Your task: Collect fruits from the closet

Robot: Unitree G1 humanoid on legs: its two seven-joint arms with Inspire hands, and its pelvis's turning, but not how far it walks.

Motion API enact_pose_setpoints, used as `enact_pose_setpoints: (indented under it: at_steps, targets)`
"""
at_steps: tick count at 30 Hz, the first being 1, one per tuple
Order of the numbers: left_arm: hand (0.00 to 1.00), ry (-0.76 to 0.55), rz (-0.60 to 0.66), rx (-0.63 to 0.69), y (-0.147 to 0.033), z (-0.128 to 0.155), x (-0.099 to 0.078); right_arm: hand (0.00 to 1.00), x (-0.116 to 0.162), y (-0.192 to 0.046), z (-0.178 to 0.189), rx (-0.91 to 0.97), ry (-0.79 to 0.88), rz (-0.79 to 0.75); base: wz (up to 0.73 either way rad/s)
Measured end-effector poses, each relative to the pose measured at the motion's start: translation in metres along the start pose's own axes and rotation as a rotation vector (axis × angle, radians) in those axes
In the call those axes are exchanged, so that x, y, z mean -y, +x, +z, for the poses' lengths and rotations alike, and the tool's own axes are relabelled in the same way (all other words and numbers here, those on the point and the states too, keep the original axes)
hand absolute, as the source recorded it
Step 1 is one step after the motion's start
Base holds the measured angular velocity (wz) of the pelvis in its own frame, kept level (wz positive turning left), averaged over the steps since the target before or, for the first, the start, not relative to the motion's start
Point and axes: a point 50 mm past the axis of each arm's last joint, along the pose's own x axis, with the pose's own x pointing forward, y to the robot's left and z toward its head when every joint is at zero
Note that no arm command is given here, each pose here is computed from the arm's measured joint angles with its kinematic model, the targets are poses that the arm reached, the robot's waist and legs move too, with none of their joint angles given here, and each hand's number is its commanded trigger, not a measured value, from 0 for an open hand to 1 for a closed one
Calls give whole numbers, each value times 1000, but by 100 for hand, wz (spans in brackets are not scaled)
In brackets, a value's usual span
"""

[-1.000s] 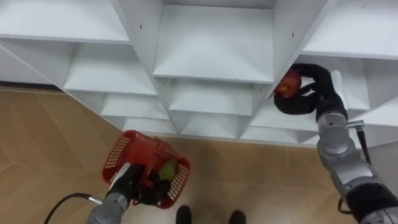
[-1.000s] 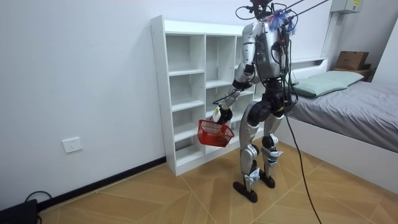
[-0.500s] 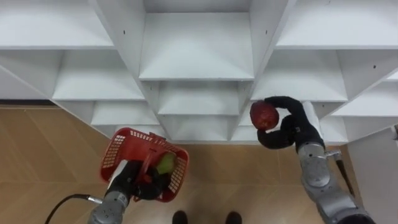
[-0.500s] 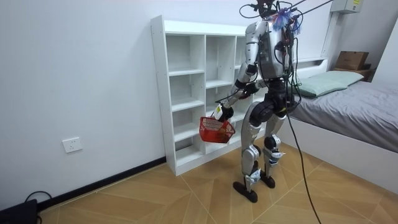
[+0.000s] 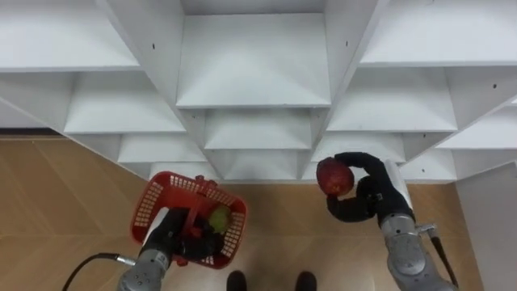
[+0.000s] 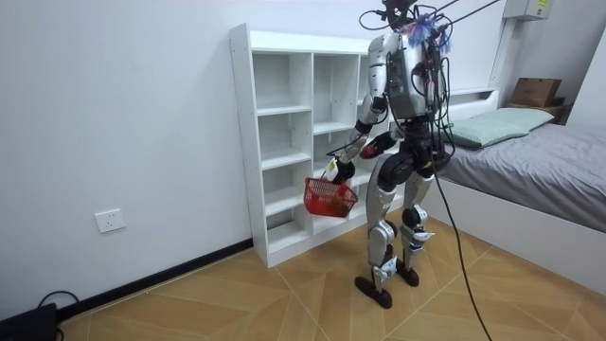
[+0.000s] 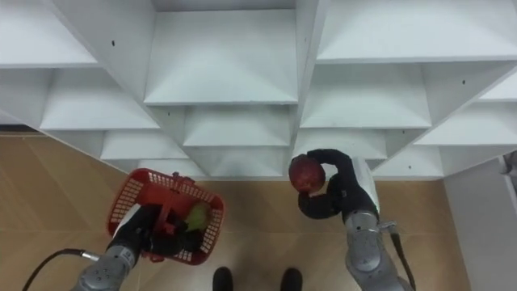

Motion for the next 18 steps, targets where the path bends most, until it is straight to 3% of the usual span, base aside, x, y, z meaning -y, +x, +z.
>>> enact_pose_setpoints:
  at_steps: [6,12,18]
  targets:
    - [100,-26,-24,126,-2,24,11,100,-8,-2,20,99,-9,67,0]
    - [100,-9,-85,140,-3,27,27,100,-25,-6,23,119,-48,175,0]
    - [100,-13,-111,157,-2,32,31,100,-37,-9,24,122,-63,283,0]
